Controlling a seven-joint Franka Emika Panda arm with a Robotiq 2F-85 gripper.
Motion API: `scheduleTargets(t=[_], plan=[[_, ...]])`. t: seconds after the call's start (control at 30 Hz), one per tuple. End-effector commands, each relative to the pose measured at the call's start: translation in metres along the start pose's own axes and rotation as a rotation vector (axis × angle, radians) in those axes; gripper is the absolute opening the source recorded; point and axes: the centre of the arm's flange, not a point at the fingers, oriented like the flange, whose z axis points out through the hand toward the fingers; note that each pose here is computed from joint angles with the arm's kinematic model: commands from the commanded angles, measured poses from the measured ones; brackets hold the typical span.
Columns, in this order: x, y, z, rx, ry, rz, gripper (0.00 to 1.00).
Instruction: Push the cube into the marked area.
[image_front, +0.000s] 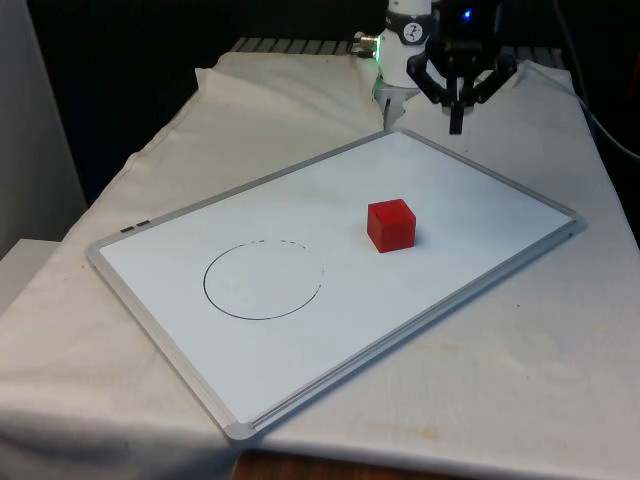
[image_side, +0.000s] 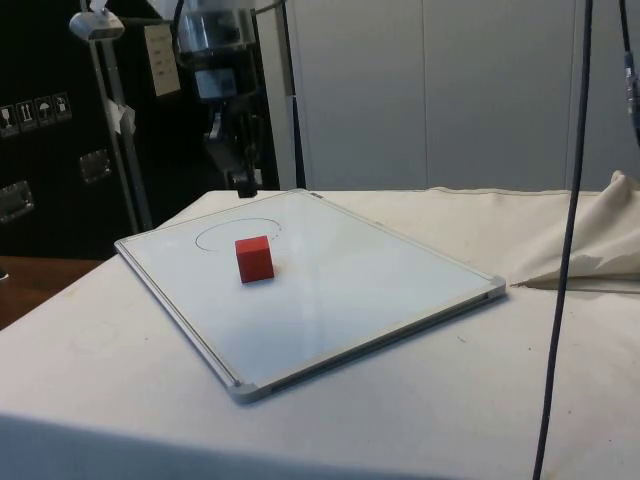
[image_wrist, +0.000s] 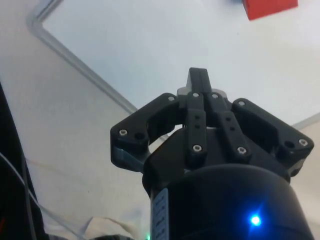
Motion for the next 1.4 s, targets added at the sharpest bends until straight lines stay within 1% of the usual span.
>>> scheduleTargets(t=[0.0, 0.03, 0.07, 0.2, 0.23, 0.33, 0.37, 0.4, 0.53, 0.57, 0.63, 0.67, 0.7, 0.77, 0.87, 0.9, 0.93, 1.03, 1.2, 1.23, 1.27, 1.37], plan=[[0.001, -0.002, 0.004, 0.010, 0.012, 0.004, 0.00], [0.001, -0.001, 0.003, 0.001, 0.003, 0.001, 0.00], [0.002, -0.002, 0.007, 0.011, 0.013, 0.004, 0.00], [0.006, -0.004, 0.019, 0.015, 0.020, 0.008, 0.00], [0.007, -0.005, 0.026, 0.015, 0.020, 0.009, 0.00], [0.008, -0.005, 0.037, 0.015, 0.019, 0.010, 0.00], [0.008, -0.005, 0.033, 0.006, 0.010, 0.007, 0.00], [0.008, -0.005, 0.041, 0.015, 0.017, 0.010, 0.00], [0.009, -0.004, 0.055, 0.013, 0.014, 0.012, 0.00], [0.009, -0.003, 0.062, 0.015, 0.011, 0.012, 0.00], [0.009, -0.001, 0.069, 0.018, 0.009, 0.013, 0.00], [0.009, -0.002, 0.066, 0.003, 0.001, 0.014, 0.00], [0.010, 0.000, 0.072, 0.019, 0.009, 0.014, 0.00], [0.010, 0.002, 0.083, 0.024, 0.009, 0.013, 0.00], [0.012, 0.006, 0.091, 0.024, 0.015, 0.008, 0.00], [0.012, 0.006, 0.090, 0.012, 0.008, 0.011, 0.00], [0.013, 0.007, 0.093, 0.025, 0.017, 0.006, 0.00], [0.019, 0.015, 0.103, 0.019, 0.023, -0.003, 0.00], [0.025, 0.023, 0.110, 0.007, 0.021, -0.017, 0.00], [0.026, 0.022, 0.110, 0.002, 0.020, -0.015, 0.00], [0.025, 0.025, 0.113, 0.002, 0.018, -0.025, 0.00], [0.025, 0.031, 0.115, -0.005, 0.014, -0.037, 0.00]])
